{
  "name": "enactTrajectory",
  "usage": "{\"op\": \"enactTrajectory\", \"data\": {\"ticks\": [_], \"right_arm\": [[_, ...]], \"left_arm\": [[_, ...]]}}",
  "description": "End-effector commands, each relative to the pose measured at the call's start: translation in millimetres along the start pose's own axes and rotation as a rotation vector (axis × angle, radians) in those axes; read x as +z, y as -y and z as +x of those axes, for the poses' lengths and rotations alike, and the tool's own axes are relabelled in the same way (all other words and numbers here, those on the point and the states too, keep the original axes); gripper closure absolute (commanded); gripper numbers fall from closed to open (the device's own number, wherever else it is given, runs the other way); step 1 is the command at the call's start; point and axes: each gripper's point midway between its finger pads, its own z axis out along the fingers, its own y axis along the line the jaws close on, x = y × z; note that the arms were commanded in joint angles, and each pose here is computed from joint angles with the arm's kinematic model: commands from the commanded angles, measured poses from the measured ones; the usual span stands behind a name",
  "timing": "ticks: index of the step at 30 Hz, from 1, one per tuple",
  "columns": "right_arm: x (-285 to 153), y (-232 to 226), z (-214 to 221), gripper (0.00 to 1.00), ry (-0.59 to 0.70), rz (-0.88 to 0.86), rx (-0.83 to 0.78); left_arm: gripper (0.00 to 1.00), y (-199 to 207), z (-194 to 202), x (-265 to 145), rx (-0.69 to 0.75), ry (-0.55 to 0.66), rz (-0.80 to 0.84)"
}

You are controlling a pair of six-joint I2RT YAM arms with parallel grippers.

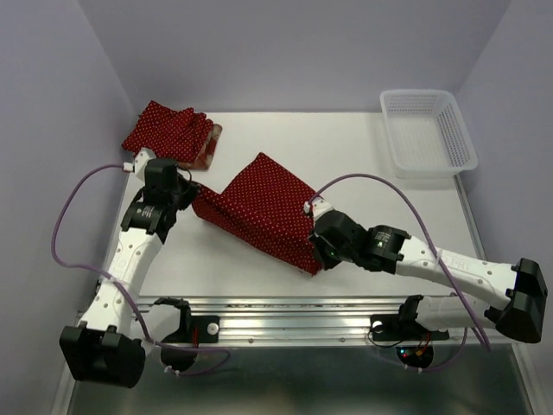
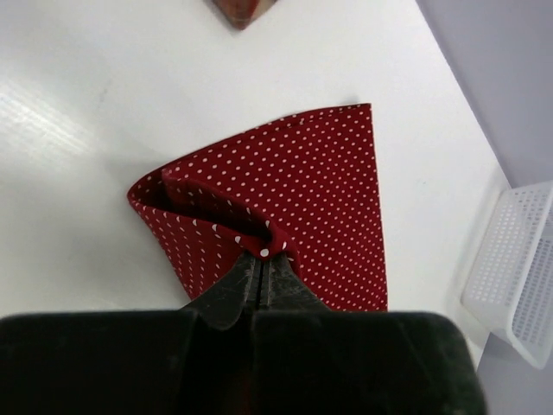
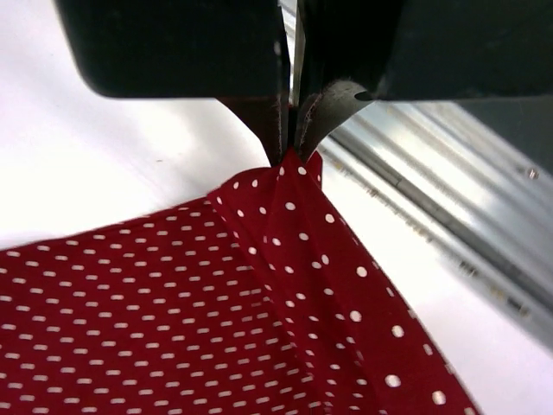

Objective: Fold and stack the skirts
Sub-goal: Fold the skirt

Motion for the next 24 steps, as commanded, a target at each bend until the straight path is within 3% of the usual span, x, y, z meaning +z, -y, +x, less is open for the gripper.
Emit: {"op": "enactTrajectory", "data": {"ticks": [1, 12, 24], "right_arm": [[-6.4, 37.8, -30.5, 0.99, 0.061, 0.091, 0.109], [11.5, 94.6, -51.2, 0.99, 0.033, 0.189, 0.152], [43.4, 129.3, -45.6, 0.99, -0.026, 0.203, 0.249]], "left_arm": [[1.0, 58.3, -36.8, 5.0, 0.022, 0.095, 0.15], [1.0, 109.4, -47.3, 64.2, 0.09, 0.08, 0.168], [1.0, 140.9, -11.4, 139.7, 0.19, -0.021, 0.135]]}}
